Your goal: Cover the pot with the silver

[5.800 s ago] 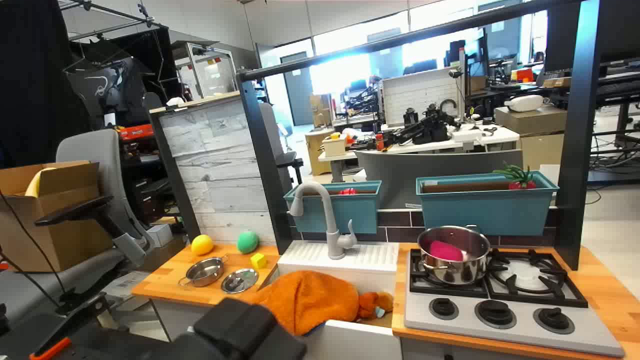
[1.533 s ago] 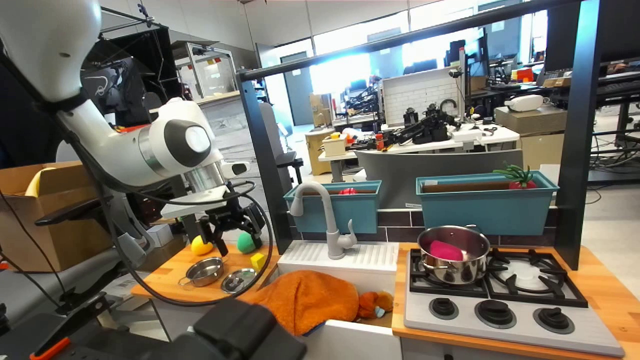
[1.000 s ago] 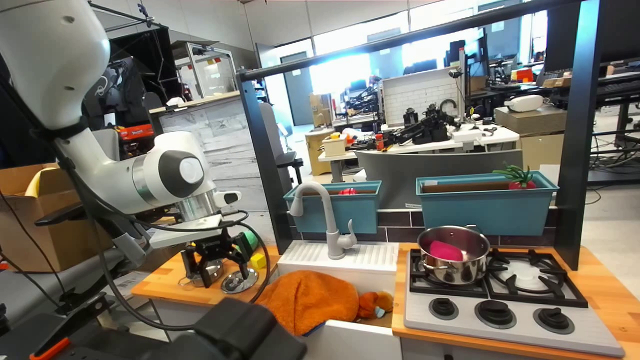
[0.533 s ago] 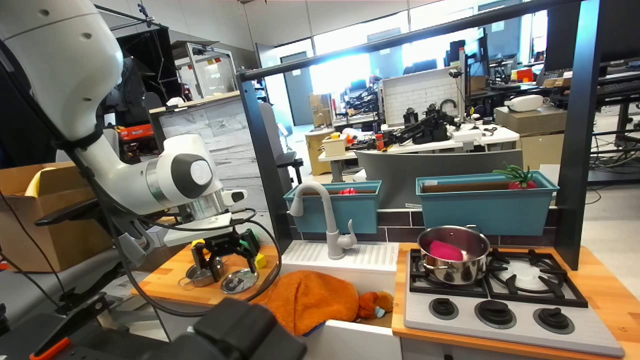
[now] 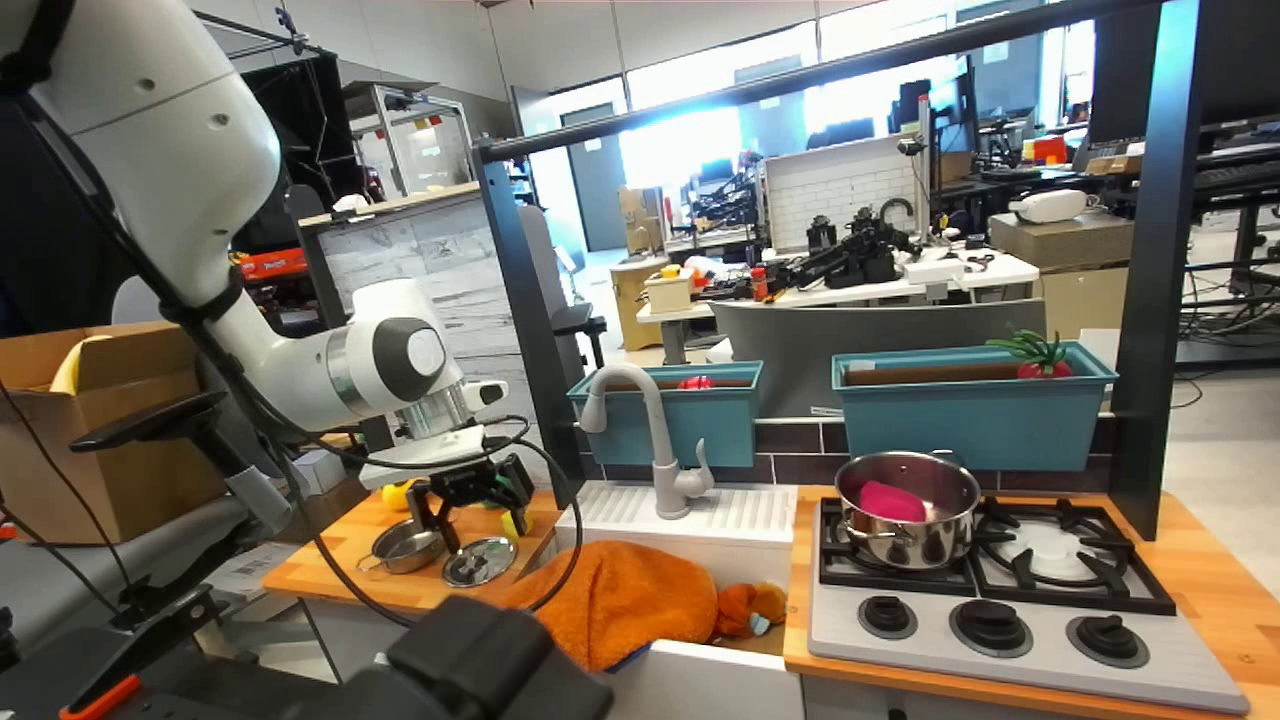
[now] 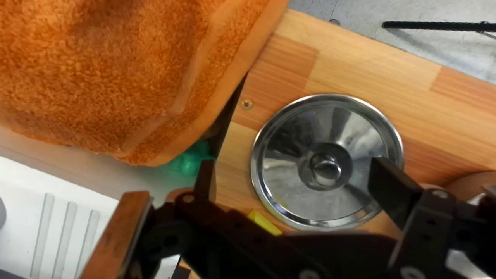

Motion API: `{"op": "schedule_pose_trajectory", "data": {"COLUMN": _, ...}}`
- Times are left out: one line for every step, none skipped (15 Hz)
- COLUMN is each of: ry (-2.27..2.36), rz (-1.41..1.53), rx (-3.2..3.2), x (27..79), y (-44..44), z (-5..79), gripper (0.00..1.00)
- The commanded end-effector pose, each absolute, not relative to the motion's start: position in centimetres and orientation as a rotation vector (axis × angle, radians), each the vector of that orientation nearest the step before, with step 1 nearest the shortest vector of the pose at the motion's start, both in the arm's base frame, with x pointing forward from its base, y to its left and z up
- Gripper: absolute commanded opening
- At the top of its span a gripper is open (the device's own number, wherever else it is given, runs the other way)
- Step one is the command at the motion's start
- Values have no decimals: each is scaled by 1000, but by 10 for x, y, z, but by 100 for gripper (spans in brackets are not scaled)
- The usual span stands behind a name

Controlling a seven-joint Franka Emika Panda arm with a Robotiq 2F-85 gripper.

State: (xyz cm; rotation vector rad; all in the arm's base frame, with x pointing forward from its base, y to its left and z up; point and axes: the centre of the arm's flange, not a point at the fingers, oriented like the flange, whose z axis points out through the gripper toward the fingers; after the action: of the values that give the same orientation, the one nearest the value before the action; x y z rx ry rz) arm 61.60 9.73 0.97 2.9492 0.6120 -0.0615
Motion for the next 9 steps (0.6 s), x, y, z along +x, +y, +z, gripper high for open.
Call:
{"op": "schedule_pose_trajectory", "data": {"ry": 642, "rz": -115, "rx": 2961, "x": 643, "y": 113, "z": -9, "gripper": 100}}
{"op": "schedule_pose_trajectory", "data": {"ry": 651, "rz": -123, "rx": 2961, "x": 643, "y": 118, "z": -12, "gripper": 100}}
{"op": "schedule_pose_trajectory", "data": {"ry": 662, "rz": -143, "rx": 2962, "x": 641, "y": 122, "z": -15, "gripper": 100}}
{"op": "schedule_pose_trajectory", "data": {"ry": 671, "rz": -149, "rx": 2965, "x": 637, "y": 126, "z": -19, "gripper": 100}}
{"op": "schedule_pose_trajectory", "data": {"ry": 677, "rz": -160, "rx": 2969, "x": 636, "y": 128, "z": -22, "gripper": 100}}
{"op": "schedule_pose_trajectory", "data": {"ry": 675, "rz": -170, "rx": 2972, "x": 635, "y": 130, "z": -25, "gripper": 100}}
{"op": "schedule_pose_trajectory", "data": {"ry": 672, "rz": -181, "rx": 2974, "x": 634, "y": 132, "z": -27, "gripper": 91}}
{"op": "schedule_pose_trajectory", "data": {"ry": 673, "rz": -186, "rx": 2975, "x": 633, "y": 132, "z": -28, "gripper": 74}}
{"op": "schedule_pose_trajectory", "data": {"ry": 673, "rz": -181, "rx": 2974, "x": 631, "y": 132, "z": -28, "gripper": 65}}
